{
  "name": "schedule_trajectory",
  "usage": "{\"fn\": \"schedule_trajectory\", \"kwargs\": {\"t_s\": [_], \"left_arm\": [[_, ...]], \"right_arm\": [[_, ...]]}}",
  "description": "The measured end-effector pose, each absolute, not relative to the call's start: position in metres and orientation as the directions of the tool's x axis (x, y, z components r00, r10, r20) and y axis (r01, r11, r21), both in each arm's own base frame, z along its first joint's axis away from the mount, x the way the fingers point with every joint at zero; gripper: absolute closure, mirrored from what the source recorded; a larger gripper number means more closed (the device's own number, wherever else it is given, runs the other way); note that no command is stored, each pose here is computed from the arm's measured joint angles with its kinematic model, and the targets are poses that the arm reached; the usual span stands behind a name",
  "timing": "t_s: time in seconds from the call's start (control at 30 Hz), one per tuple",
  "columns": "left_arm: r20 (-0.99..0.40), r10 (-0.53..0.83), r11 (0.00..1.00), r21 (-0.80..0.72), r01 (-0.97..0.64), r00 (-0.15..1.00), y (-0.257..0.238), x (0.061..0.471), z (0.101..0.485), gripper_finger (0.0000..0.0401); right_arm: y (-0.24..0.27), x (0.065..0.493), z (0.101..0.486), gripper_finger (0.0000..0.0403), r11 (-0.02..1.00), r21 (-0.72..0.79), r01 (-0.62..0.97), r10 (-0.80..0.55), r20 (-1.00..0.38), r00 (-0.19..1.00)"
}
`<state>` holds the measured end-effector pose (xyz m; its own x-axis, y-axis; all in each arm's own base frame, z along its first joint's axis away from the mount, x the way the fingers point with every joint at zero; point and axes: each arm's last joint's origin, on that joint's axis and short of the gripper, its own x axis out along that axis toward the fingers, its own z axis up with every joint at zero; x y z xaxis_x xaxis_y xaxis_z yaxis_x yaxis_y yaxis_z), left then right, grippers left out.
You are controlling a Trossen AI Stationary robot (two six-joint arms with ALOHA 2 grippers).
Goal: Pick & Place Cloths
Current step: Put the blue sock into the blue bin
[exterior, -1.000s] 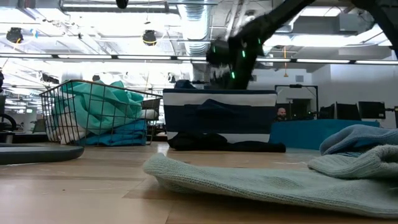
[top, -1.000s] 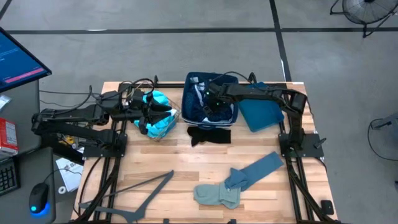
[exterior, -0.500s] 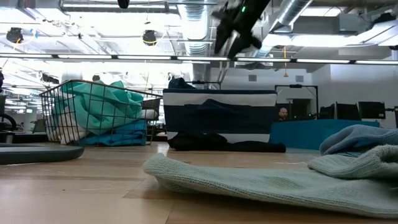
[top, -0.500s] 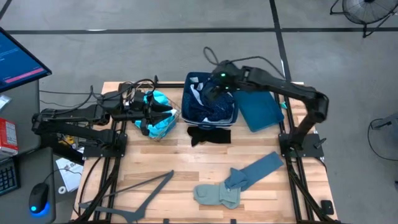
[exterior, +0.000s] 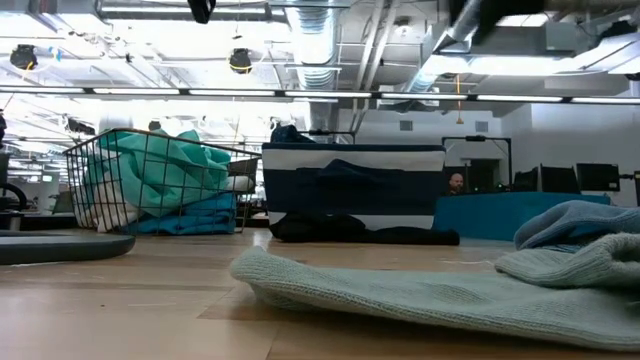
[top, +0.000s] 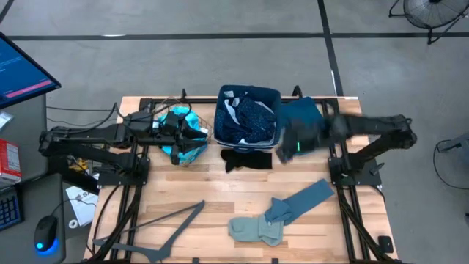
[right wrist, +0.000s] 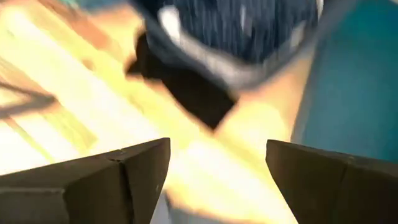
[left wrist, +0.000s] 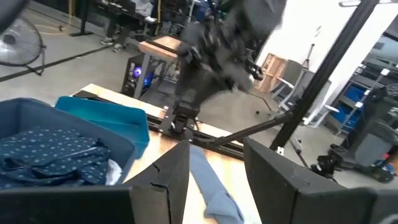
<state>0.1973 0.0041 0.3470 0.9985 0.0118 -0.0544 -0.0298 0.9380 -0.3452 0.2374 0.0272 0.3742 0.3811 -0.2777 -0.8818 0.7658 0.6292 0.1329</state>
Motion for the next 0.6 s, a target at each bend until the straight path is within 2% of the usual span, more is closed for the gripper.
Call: {"fn": "schedule_trajectory", "kwargs": {"t_s": [0.2, 0.33, 0.4, 0.47, 0.6], "left_arm": [[-0.056, -0.029, 0.937, -0.348, 0.008, 0.998, -0.003, 0.197, 0.347, 0.0266], [-0.056, -0.045, 0.937, -0.348, 0.023, 0.997, -0.007, 0.197, 0.347, 0.0266], [-0.054, -0.048, 0.937, -0.348, 0.026, 0.997, -0.007, 0.197, 0.347, 0.0266], [-0.055, -0.048, 0.937, -0.348, 0.026, 0.997, -0.007, 0.197, 0.347, 0.0266], [-0.054, -0.044, 0.937, -0.348, 0.022, 0.998, -0.007, 0.197, 0.347, 0.0266]], "right_arm": [[0.114, 0.226, 0.3, 0.0143, 0.506, 0.178, 0.844, -0.224, -0.918, 0.328], [0.153, 0.219, 0.247, 0.0143, 0.408, 0.216, 0.887, -0.158, -0.94, 0.301], [0.165, 0.215, 0.223, 0.0143, 0.386, 0.195, 0.901, -0.134, -0.955, 0.264], [0.175, 0.219, 0.206, 0.0143, 0.366, 0.225, 0.903, -0.093, -0.957, 0.276], [0.178, 0.223, 0.176, 0.0143, 0.368, 0.127, 0.921, -0.096, -0.98, 0.174]]}}
